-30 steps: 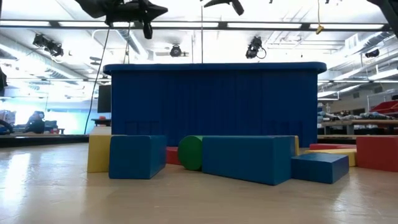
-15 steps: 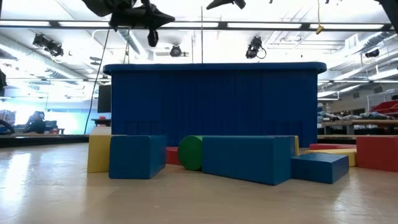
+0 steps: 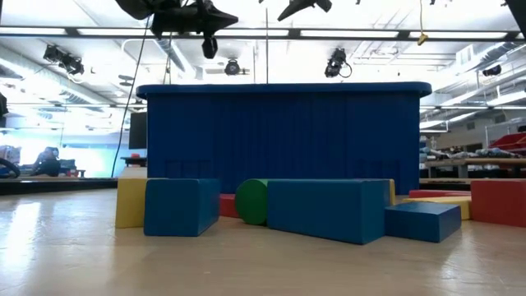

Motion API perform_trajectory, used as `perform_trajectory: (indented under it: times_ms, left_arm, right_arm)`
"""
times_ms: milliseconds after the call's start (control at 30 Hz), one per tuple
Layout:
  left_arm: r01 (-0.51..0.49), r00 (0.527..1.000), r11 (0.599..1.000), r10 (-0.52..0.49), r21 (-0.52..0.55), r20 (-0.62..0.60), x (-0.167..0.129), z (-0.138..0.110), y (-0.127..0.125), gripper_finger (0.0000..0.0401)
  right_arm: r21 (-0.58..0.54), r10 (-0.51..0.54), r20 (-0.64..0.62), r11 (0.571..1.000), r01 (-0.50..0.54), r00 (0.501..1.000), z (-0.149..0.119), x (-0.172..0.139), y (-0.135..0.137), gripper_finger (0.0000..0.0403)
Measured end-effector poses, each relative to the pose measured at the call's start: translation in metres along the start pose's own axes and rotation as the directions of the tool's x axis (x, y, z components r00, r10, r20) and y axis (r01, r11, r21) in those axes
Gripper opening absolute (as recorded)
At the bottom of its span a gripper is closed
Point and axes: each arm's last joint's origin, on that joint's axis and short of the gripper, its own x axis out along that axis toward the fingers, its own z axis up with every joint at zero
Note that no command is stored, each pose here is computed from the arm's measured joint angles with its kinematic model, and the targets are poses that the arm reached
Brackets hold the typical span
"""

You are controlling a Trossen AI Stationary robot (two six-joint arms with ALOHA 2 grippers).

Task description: Sort Items/Unsort Items

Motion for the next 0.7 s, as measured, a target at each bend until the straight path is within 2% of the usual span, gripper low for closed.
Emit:
perform_trajectory:
  times_ms: [200,333,467,700]
  left_arm:
    - [0.001,1.000,1.000,-0.001,-0.004,-0.004,0.001,-0.001,0.000,0.0005]
    - [0.001,1.000,1.000,-0.001,-0.005,-0.004,0.001,-0.001,0.000,0.0005]
    - [0.001,1.000,1.000,-0.001,-0.008,-0.004,0.001,-0.001,0.000,0.0005]
    - [0.001,1.000,1.000,-0.001,-0.008,-0.004,0.001,-0.001,0.000,0.0005]
  right_arm:
    - [0.046,-0.013,-0.014,0.999,0.014,1.000,-0.011,0.024,-0.002,0.0257]
    - [0.100,-0.052,-0.037,0.993,0.055,0.998,-0.016,0.038,-0.011,0.0223]
    - [0.111,-0.076,-0.031,0.991,0.079,0.997,-0.016,0.049,-0.019,0.0164]
    - [0.123,-0.125,0.012,0.985,0.123,0.992,-0.017,0.065,-0.030,0.0027]
